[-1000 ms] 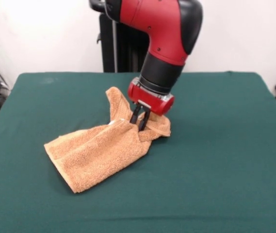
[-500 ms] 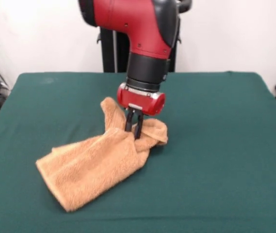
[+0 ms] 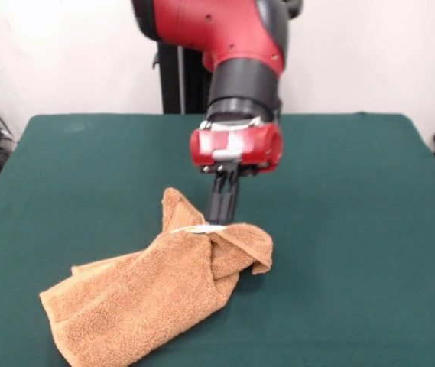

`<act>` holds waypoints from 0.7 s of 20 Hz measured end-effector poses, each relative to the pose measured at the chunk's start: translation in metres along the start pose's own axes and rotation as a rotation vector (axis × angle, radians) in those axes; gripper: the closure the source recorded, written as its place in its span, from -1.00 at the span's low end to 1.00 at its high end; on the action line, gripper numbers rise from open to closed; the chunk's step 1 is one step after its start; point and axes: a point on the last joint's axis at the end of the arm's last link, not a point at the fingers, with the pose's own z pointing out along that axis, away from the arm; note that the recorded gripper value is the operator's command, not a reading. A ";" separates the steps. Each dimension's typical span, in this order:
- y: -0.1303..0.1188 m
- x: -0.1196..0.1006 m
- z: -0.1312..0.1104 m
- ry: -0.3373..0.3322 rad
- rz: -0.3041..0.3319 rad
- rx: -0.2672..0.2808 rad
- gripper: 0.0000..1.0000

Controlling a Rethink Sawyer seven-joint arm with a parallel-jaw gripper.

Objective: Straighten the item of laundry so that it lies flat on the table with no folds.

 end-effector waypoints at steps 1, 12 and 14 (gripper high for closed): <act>0.008 -0.004 0.000 -0.039 0.004 -0.017 1.00; 0.034 -0.006 0.001 -0.194 0.011 -0.071 1.00; 0.030 -0.003 0.001 -0.175 0.008 -0.056 1.00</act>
